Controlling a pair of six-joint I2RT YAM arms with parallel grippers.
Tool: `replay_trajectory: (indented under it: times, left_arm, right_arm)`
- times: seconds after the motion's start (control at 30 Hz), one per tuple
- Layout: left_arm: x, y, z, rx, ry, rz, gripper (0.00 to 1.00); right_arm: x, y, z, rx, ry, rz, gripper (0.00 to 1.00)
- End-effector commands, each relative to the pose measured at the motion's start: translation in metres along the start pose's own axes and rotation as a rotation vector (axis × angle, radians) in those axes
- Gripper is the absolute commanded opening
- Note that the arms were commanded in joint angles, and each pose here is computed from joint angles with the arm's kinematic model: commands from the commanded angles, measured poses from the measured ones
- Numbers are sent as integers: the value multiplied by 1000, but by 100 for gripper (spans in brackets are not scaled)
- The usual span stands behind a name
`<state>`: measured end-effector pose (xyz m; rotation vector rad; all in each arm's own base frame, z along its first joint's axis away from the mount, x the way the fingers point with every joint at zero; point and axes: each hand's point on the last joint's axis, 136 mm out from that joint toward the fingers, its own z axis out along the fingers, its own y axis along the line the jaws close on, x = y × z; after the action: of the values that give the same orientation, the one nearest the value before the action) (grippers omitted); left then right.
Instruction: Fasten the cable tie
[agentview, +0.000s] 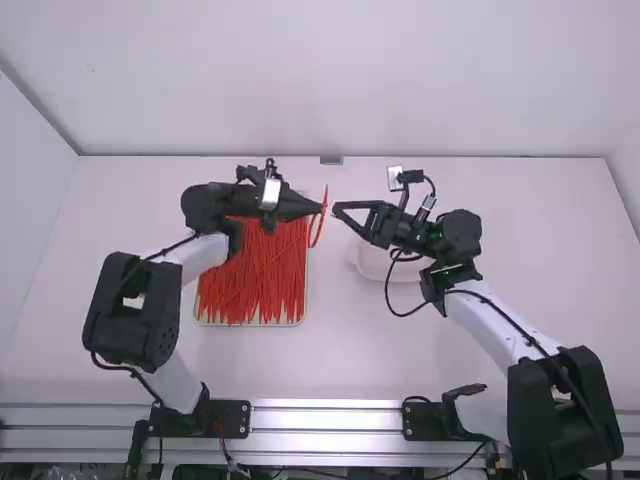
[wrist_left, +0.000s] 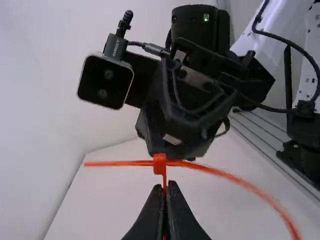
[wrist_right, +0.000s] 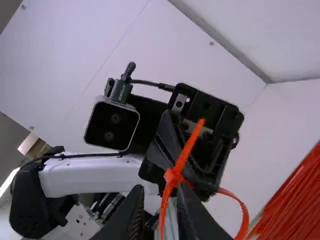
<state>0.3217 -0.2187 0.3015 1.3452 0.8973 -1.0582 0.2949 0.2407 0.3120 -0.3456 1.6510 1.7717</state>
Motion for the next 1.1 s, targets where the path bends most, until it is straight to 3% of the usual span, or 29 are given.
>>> replay_trajectory:
  times: [0.0,0.73,0.77,1.07]
  left_arm:
    - [-13,-1,-4,12,12,34,1]
    - [-16,-24,22,125,6,-29,1]
    - [-16,-24,20,127,11,-34,1]
    - [-19,-25,20,127,12,-50,1]
  right_arm:
    - [-4,15,6,-36,4,-35,21]
    - [-5,18,9,-42,-11,-67,42]
    - [-6,17,8,-39,-13,-76,100]
    - [-10,14,4,-30,-20,-74,98]
